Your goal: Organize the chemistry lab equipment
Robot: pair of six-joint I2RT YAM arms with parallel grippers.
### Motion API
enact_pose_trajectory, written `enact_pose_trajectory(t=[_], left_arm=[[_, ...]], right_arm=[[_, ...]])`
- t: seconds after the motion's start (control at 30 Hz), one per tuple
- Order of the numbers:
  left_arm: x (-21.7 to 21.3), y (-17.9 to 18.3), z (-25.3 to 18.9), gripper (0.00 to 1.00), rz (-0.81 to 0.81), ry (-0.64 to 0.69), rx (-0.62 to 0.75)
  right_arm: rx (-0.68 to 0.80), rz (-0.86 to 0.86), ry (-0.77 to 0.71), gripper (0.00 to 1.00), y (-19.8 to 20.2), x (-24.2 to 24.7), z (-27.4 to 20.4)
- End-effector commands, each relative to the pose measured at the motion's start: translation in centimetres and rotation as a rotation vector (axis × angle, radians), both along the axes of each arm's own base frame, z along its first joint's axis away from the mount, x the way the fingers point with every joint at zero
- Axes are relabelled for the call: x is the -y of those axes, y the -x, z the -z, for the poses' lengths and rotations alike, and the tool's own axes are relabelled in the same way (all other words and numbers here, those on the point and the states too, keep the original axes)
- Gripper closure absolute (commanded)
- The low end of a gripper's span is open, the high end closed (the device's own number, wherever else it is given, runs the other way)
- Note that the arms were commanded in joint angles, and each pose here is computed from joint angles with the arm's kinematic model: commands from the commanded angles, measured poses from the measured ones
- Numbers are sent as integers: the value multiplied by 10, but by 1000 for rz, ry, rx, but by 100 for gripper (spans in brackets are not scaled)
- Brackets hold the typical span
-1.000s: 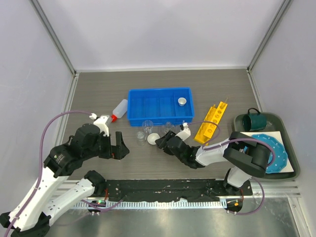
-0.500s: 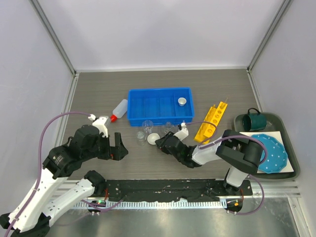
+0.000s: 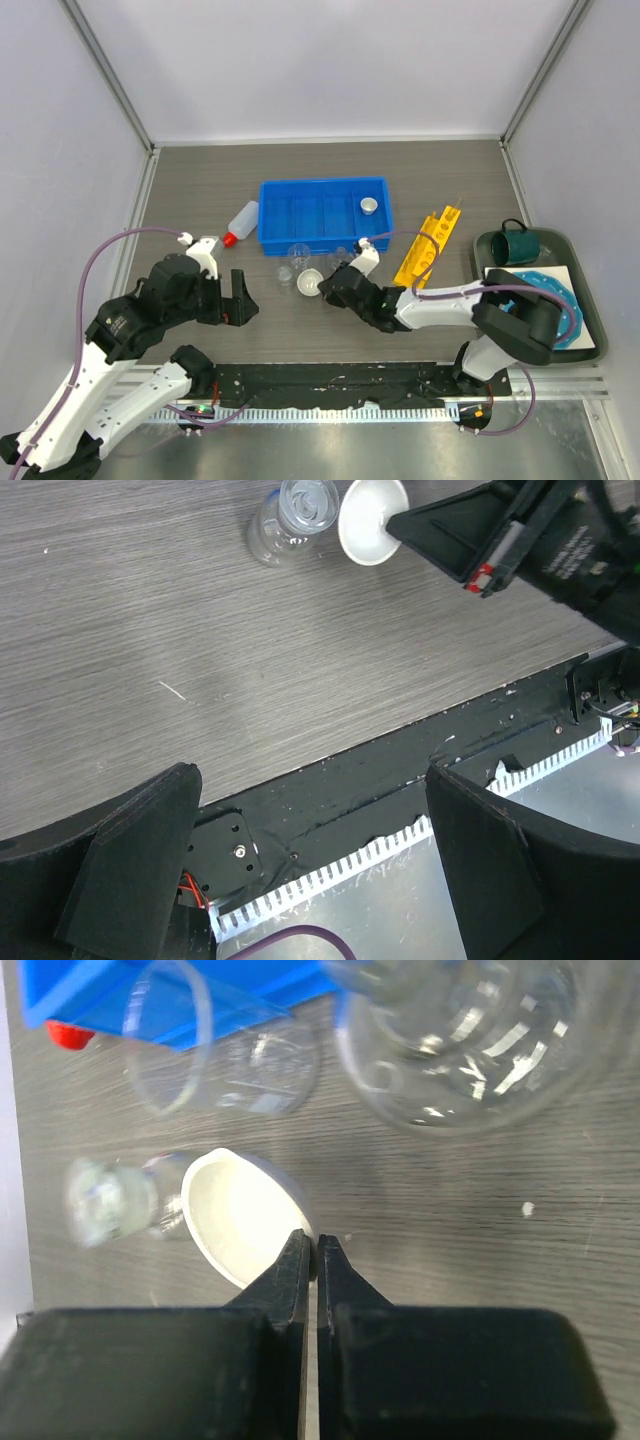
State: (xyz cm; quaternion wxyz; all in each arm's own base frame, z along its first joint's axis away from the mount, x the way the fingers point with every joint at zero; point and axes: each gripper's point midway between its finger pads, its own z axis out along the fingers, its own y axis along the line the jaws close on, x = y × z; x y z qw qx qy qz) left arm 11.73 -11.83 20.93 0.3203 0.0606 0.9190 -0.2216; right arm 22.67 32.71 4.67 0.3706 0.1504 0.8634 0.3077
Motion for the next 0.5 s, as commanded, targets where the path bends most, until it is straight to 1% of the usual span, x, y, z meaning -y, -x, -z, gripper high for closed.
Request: enact_pose_trajectory(t=[0.0, 0.03, 0.07, 0.1, 0.13, 0.17, 0.2, 0.27, 0.3, 0.33, 0.4, 0.47], left_arm=[[-3, 0, -7, 0, -1, -2, 25], [-3, 0, -8, 0, -1, 0, 28], [-3, -1, -9, 0, -3, 3, 31], [-2, -2, -10, 0, -4, 10, 36], [-1, -3, -10, 0, -6, 12, 38], [1, -3, -10, 0, -5, 20, 32], [3, -4, -11, 0, -4, 28, 34], [6, -5, -12, 0, -1, 40, 32], [6, -6, -13, 0, -2, 46, 35], [6, -5, -14, 0, -3, 49, 37], [6, -6, -15, 0, -6, 50, 42], [6, -6, -16, 0, -6, 52, 42]], right_arm=[[58, -142, 131, 99, 12, 3, -56], [53, -164, 182, 99, 17, 9, -60], [74, -175, 198, 99, 19, 8, -78], [75, -190, 270, 99, 25, 27, -86], [91, -171, 295, 99, 23, 36, -96], [117, -161, 289, 99, 21, 40, -115], [117, -165, 334, 99, 25, 53, -120], [185, -116, 324, 99, 19, 69, -158], [185, -99, 375, 99, 19, 83, -161], [215, -74, 375, 99, 15, 89, -181], [208, -19, 439, 99, 5, 111, -187], [214, -18, 463, 99, -3, 117, -196]])
